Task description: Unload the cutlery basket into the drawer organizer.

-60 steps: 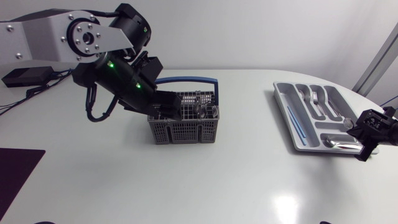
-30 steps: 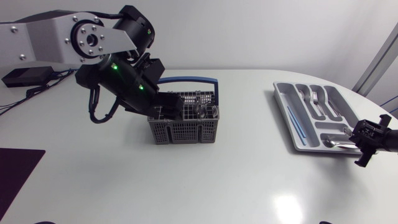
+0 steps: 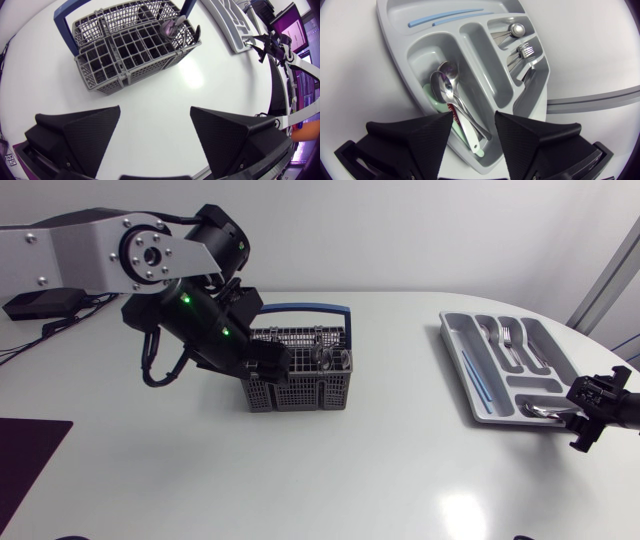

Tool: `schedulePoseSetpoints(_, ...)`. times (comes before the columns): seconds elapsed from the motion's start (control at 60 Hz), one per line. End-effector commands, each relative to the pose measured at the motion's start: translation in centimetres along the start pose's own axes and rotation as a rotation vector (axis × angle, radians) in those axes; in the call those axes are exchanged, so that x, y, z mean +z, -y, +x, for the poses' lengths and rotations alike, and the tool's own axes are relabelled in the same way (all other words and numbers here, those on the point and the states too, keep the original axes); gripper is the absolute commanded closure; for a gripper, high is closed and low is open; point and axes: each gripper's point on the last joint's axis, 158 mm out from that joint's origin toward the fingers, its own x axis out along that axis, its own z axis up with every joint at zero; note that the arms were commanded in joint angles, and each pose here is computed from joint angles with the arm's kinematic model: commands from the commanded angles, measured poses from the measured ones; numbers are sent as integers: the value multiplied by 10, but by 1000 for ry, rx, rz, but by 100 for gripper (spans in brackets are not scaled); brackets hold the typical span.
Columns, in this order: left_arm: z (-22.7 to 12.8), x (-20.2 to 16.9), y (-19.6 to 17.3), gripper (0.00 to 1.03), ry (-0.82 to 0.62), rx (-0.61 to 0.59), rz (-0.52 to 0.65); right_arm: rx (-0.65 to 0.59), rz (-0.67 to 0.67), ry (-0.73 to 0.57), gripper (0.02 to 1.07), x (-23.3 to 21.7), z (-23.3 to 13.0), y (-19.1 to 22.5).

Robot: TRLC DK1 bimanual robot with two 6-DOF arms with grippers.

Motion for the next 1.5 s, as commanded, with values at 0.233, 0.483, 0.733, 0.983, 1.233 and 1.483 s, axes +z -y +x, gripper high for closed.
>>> schedulePoseSetpoints(0.233,1,-13,0,5,-23,6,-10,-39,17,28,32,30,-40,-7)
schedulePoseSetpoints(0.483,2,-16,4,5,-25,3,-8,0,41,108,26,83,-74,-40)
schedulePoseSetpoints(0.733,3,-16,2,6,-26,3,-12,68,73,188,26,133,-102,-73)
schedulePoseSetpoints(0.983,6,-16,4,6,-24,0,-17,120,125,239,25,172,-117,-99)
schedulePoseSetpoints(1.233,7,-13,6,6,-15,-3,-26,152,168,267,25,203,-127,-120)
schedulePoseSetpoints(1.483,2,-9,8,6,0,-6,-51,187,224,306,25,233,-141,-128)
